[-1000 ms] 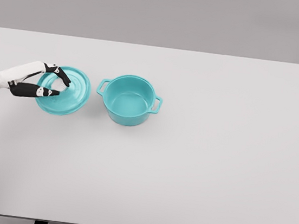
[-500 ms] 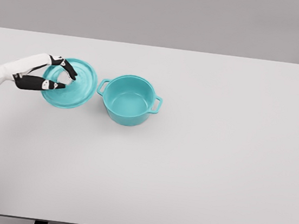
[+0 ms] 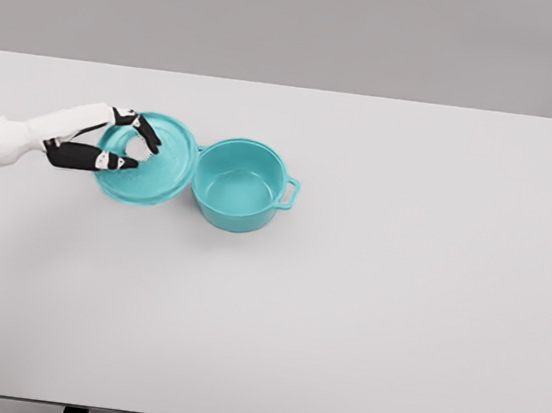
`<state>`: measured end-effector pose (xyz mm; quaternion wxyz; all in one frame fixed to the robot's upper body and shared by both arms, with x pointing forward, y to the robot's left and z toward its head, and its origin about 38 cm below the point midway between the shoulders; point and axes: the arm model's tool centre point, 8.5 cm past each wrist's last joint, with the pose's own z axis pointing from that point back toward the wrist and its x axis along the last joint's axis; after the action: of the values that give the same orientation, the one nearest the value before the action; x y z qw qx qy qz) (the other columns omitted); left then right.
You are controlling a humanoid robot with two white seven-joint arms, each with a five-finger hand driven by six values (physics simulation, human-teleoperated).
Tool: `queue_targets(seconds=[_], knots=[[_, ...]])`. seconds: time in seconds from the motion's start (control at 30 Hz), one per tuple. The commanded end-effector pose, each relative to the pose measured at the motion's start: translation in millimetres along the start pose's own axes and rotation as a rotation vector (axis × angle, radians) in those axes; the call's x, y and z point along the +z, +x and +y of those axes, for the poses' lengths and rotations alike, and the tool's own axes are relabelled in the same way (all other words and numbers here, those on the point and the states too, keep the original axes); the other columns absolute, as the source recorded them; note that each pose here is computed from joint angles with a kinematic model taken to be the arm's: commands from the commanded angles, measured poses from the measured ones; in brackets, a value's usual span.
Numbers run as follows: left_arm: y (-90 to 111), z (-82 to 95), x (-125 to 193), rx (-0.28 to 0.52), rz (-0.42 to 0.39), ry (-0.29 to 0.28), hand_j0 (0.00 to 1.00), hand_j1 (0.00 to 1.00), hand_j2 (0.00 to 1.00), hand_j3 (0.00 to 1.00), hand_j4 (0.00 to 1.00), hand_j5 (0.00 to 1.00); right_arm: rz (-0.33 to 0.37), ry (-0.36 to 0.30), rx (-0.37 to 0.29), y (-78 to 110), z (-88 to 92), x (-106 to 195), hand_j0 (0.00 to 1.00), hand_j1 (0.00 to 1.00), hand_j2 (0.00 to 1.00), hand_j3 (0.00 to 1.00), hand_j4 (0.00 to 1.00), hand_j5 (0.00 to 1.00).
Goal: Cover the pot with left arm
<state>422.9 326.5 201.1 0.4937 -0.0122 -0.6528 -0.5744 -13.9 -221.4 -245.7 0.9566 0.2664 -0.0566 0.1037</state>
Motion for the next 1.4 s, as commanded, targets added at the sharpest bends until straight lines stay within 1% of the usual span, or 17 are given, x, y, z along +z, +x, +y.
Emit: queue_targets(seconds=[0.0,0.03,0.2,0.27,0.3,0.37,0.53,0.63,0.67,0.7,0.87,0.93,1.1,1.17,1.2,1.37], knots=[[-1.2,-8.7,-5.9,0.020,0.002,-0.022,0.52,0.52,0.52,0.52,0.52,0.52,-0.001,0.000,0.001,0.1,0.0,0.0,1.00,1.00,1.00,1.00,1.00,1.00],[-0.5,-10.2,-8.4,0.023,-0.002,-0.025,0.52,0.52,0.52,0.52,0.52,0.52,-0.002,0.000,0.002,0.2,0.0,0.0,1.00,1.00,1.00,1.00,1.00,1.00],[3.4,-6.8,-13.9,0.013,-0.014,-0.020,0.52,0.52,0.52,0.52,0.52,0.52,-0.001,0.000,0.001,0.1,0.0,0.0,1.00,1.00,1.00,1.00,1.00,1.00],[5.7,-11.7,-22.1,0.016,-0.025,-0.036,0.52,0.52,0.52,0.52,0.52,0.52,-0.001,0.000,0.001,0.1,0.0,0.0,1.00,1.00,1.00,1.00,1.00,1.00],[6.9,-9.0,-24.1,0.015,-0.021,-0.035,0.52,0.52,0.52,0.52,0.52,0.52,0.000,0.001,0.002,0.0,0.1,0.0,1.00,1.00,1.00,1.00,1.00,1.00],[7.3,-13.3,-28.8,0.025,-0.022,-0.045,0.52,0.52,0.52,0.52,0.52,0.52,-0.001,0.000,0.001,0.1,0.0,0.0,1.00,1.00,1.00,1.00,1.00,1.00],[9.9,-10.4,-34.2,0.023,-0.021,-0.040,0.52,0.52,0.52,0.52,0.52,0.52,-0.001,0.000,0.001,0.1,0.0,0.0,1.00,1.00,1.00,1.00,1.00,1.00],[11.1,-13.5,-39.5,0.034,-0.027,-0.042,0.52,0.52,0.52,0.52,0.52,0.52,0.000,0.001,0.002,0.0,0.1,0.0,1.00,1.00,1.00,1.00,1.00,1.00],[13.0,-18.4,-45.0,0.034,-0.034,-0.062,0.52,0.52,0.52,0.52,0.52,0.52,-0.001,0.000,0.001,0.1,0.0,0.0,1.00,1.00,1.00,1.00,1.00,1.00],[15.2,-15.8,-47.7,0.026,-0.038,-0.065,0.52,0.52,0.52,0.52,0.52,0.52,-0.001,0.000,0.001,0.1,0.0,0.0,1.00,1.00,1.00,1.00,1.00,1.00],[17.3,-14.0,-50.7,0.023,-0.044,-0.063,0.52,0.52,0.52,0.52,0.52,0.52,-0.001,0.000,0.001,0.1,0.0,0.0,1.00,1.00,1.00,1.00,1.00,1.00],[20.0,-16.9,-58.8,0.027,-0.055,-0.075,0.52,0.52,0.52,0.52,0.52,0.52,0.000,0.001,0.002,0.0,0.1,0.0,1.00,1.00,1.00,1.00,1.00,1.00],[19.7,-13.0,-61.5,0.036,-0.032,-0.072,0.52,0.52,0.52,0.52,0.52,0.52,-0.001,0.000,0.001,0.1,0.0,0.0,1.00,1.00,1.00,1.00,1.00,1.00],[21.7,-16.1,-67.7,0.039,-0.042,-0.074,0.52,0.52,0.52,0.52,0.52,0.52,0.000,0.001,0.002,0.0,0.1,0.0,1.00,1.00,1.00,1.00,1.00,1.00],[22.3,-21.2,-71.4,0.043,-0.044,-0.089,0.52,0.52,0.52,0.52,0.52,0.52,0.000,0.001,0.002,0.0,0.1,0.0,1.00,1.00,1.00,1.00,1.00,1.00],[27.2,-20.5,-81.0,0.038,-0.058,-0.090,0.52,0.52,0.52,0.52,0.52,0.52,0.000,0.001,0.002,0.0,0.1,0.0,1.00,1.00,1.00,1.00,1.00,1.00]])
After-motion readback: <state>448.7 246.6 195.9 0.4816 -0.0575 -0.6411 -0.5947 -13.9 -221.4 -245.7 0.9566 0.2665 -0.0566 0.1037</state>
